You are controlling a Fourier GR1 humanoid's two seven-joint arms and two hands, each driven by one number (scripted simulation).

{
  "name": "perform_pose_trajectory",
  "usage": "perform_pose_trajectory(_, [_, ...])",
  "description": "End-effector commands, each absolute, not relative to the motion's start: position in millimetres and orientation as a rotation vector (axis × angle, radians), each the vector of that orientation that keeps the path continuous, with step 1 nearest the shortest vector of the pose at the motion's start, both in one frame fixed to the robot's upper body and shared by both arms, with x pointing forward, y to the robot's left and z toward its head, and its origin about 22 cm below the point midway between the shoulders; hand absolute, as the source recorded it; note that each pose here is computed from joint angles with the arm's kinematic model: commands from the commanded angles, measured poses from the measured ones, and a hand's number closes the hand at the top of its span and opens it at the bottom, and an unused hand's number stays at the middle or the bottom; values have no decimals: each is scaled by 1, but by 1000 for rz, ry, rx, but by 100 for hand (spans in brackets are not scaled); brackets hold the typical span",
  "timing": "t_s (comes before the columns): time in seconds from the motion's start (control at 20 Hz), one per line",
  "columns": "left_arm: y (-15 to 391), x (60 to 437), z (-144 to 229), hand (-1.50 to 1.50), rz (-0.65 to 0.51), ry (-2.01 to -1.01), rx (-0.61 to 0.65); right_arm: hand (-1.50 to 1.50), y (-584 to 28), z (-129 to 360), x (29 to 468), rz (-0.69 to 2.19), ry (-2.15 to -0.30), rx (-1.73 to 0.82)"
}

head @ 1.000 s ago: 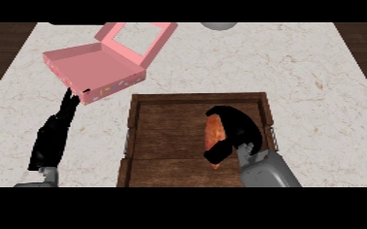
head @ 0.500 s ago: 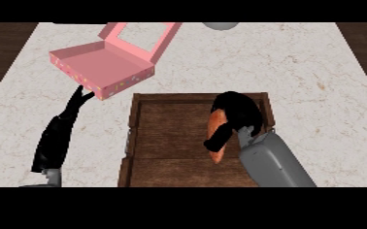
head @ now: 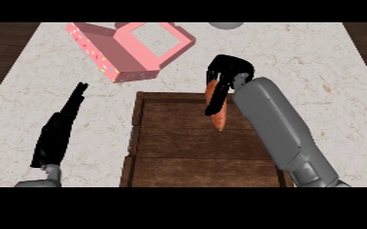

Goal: Pick the sweet potato from the tray and place it in the cardboard box

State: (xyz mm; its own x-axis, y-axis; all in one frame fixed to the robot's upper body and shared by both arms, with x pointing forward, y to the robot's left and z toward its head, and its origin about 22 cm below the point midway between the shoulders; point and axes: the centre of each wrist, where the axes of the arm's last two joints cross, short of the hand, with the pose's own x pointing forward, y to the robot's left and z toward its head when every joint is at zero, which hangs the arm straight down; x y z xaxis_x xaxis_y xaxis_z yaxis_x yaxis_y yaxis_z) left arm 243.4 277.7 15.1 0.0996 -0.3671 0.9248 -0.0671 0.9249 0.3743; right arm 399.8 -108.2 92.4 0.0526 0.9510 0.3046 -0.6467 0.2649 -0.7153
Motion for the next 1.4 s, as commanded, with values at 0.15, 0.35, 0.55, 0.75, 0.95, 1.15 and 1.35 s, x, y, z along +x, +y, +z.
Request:
perform_pose_trajectory(0.15, [284,259,16,0,-216,-1451,360,150,-113,130,443,1266,-924,-529])
perform_pose_trajectory(0.35, [278,253,11,0,-218,-1482,358,150,-126,166,454,1120,-1112,-413])
perform_pose_trajectory(0.55, [281,246,13,0,-220,-1466,350,150,-109,201,453,871,-1330,-248])
perform_pose_trajectory(0.75, [280,241,17,0,-231,-1477,344,150,-94,221,459,814,-1420,-162])
perform_pose_trajectory(0.95, [264,240,19,0,-238,-1495,355,150,-80,241,465,791,-1461,-107])
perform_pose_trajectory(1.15, [271,255,19,0,-256,-1492,356,150,-45,258,460,771,-1486,-126])
perform_pose_trajectory(1.35, [266,258,22,0,-254,-1481,335,150,-39,274,461,785,-1442,-133])
